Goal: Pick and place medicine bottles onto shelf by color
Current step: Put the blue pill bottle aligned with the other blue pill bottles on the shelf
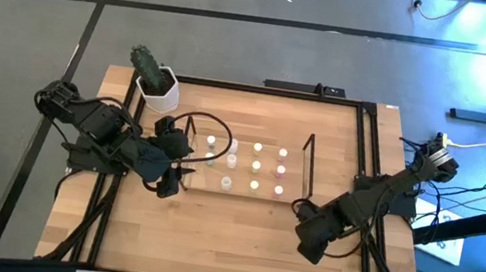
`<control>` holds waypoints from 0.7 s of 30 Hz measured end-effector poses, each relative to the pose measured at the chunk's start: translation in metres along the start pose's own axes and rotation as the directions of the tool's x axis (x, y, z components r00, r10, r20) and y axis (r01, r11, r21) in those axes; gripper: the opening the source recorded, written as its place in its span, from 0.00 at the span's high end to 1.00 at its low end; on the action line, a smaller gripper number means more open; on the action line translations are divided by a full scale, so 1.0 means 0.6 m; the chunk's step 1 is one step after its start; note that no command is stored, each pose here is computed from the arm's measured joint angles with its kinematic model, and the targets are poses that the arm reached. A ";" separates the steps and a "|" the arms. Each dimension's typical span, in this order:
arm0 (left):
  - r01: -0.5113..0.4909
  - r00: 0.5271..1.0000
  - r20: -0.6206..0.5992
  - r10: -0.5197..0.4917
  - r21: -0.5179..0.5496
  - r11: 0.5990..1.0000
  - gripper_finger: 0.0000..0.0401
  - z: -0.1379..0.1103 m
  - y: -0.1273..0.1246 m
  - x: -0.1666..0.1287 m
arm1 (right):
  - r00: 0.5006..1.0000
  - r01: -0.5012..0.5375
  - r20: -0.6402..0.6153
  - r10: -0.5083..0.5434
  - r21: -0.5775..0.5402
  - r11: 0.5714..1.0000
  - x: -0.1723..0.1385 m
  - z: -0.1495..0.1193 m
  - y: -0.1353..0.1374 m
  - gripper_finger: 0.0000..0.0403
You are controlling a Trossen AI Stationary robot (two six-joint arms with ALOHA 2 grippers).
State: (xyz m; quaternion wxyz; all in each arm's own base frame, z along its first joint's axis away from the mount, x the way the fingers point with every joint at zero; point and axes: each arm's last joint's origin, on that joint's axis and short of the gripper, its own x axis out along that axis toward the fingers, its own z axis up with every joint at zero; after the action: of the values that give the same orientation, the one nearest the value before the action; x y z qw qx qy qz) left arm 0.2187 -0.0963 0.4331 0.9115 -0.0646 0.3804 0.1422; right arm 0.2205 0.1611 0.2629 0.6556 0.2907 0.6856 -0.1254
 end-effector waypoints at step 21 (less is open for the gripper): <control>0.026 1.000 -0.007 -0.026 0.019 0.999 0.42 -0.005 -0.007 -0.005 | 0.978 0.133 0.202 -0.050 -0.423 0.896 -0.064 0.148 0.149 0.70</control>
State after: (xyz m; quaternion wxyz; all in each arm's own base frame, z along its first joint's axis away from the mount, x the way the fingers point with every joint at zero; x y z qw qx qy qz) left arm 0.2161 -0.1019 0.4331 0.9126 -0.0614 0.3839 0.1265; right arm 0.3429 0.1744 0.3091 0.7582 0.0915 0.6450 -0.0268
